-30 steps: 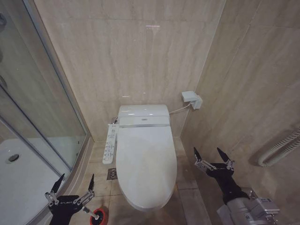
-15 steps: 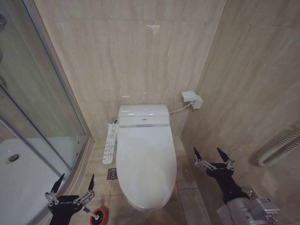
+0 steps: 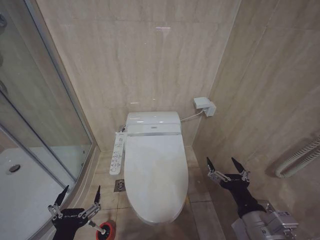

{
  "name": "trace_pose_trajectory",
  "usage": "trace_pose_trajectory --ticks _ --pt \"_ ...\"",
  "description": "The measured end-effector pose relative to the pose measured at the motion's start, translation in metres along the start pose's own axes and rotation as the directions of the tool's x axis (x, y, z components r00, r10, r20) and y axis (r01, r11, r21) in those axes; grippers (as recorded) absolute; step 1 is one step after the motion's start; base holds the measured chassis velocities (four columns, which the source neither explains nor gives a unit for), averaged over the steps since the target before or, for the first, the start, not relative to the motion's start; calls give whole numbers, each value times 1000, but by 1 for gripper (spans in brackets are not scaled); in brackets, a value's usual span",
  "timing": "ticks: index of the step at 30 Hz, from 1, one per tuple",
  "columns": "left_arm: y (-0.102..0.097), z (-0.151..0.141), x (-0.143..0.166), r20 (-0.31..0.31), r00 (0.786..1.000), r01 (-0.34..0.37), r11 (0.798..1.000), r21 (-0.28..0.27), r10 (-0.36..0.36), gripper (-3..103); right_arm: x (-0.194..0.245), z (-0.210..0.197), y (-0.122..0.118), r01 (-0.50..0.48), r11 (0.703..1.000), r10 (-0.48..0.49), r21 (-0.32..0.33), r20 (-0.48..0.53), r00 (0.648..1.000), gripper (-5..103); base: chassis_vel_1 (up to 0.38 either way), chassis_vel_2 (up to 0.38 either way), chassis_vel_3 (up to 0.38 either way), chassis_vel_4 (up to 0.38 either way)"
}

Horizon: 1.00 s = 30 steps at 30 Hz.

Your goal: Open the toilet lid, clean the toilet bowl with a toilet brush, close the toilet lid, and flush.

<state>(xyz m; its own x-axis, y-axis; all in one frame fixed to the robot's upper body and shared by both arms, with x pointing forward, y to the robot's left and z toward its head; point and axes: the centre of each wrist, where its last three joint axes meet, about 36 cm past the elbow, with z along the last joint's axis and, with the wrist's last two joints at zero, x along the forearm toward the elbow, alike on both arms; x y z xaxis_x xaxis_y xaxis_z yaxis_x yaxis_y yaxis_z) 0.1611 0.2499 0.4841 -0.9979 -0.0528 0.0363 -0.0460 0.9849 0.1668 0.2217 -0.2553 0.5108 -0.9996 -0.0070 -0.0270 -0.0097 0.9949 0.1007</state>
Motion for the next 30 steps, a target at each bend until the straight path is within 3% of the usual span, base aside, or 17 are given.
trace_pose_trajectory --ticks 30 --pt "0 0 0 0 1000 0 1000 0 0 100 0 0 0 0 1000 0 0 0 1000 100 0 0 0 0"
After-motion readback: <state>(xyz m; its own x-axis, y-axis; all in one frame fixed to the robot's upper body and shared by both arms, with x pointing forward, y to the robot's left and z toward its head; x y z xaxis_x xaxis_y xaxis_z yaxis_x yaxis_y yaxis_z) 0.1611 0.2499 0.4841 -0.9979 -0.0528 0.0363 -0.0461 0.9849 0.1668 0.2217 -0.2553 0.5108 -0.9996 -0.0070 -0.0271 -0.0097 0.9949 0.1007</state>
